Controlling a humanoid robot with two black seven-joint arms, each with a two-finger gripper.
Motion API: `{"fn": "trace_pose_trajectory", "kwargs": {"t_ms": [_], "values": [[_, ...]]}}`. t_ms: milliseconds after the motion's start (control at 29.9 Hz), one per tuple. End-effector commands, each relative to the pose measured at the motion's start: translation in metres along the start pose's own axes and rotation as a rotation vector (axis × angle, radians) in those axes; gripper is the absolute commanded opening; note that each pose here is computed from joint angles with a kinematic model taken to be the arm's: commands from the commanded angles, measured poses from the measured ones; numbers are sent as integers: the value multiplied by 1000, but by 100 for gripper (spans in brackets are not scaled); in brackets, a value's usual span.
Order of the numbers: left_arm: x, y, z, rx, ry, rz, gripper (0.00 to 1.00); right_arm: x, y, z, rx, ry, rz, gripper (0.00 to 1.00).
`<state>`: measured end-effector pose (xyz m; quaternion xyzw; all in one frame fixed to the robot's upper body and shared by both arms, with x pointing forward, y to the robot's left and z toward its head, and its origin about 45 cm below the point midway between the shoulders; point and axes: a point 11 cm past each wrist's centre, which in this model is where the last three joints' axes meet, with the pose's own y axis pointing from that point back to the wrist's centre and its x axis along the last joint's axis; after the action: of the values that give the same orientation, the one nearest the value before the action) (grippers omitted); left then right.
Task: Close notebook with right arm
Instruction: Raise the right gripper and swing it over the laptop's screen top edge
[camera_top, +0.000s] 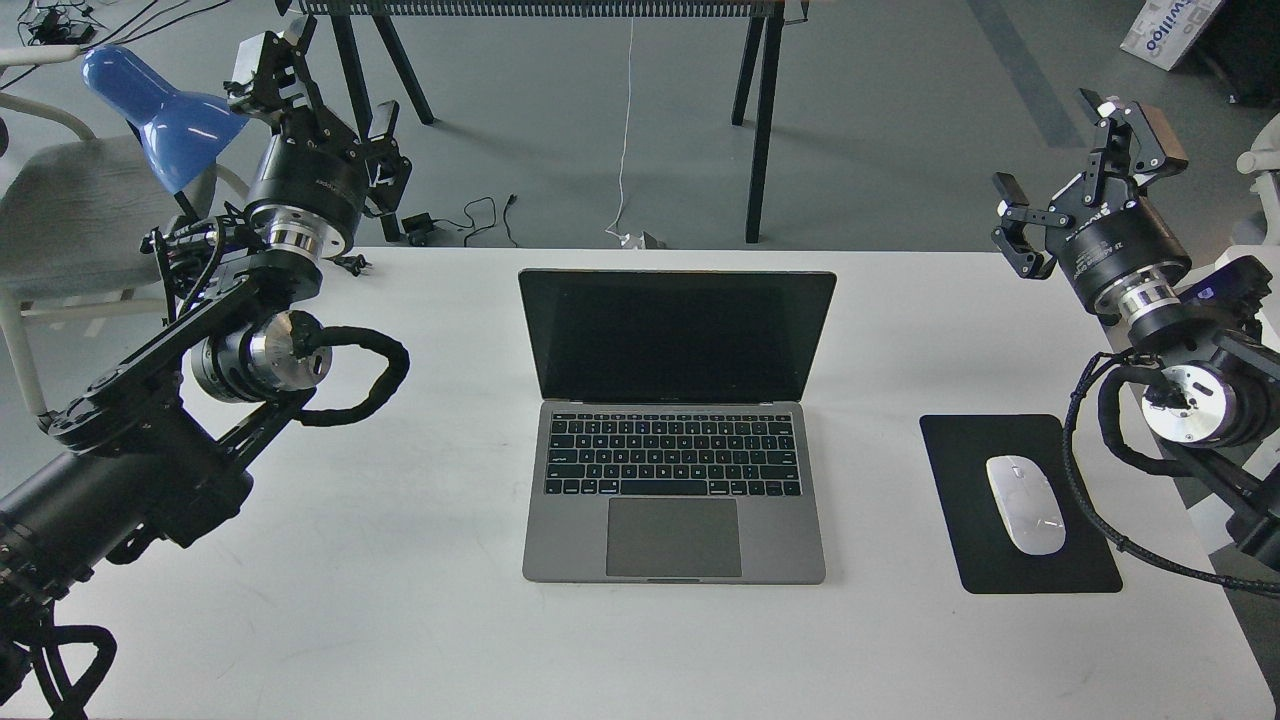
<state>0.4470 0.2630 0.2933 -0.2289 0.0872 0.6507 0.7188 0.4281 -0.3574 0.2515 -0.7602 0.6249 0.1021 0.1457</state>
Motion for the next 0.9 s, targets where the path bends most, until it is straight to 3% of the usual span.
{"fn": "trace_pose_trajectory", "kwargs": {"t_ms": [0,301,569,870], "values": [[1,0,-1,1,-2,7,100,0,0,0,0,0,0,100],[-1,3,-5,12,3,-18,100,-7,-5,-2,4,12,-21,100],[-2,3,-5,12,9,-29,100,-50,-32,-22,41,215,-184,100],[-2,3,-5,12,12,-28,100,-104,-53,-5,-148,606,-454,100]]}}
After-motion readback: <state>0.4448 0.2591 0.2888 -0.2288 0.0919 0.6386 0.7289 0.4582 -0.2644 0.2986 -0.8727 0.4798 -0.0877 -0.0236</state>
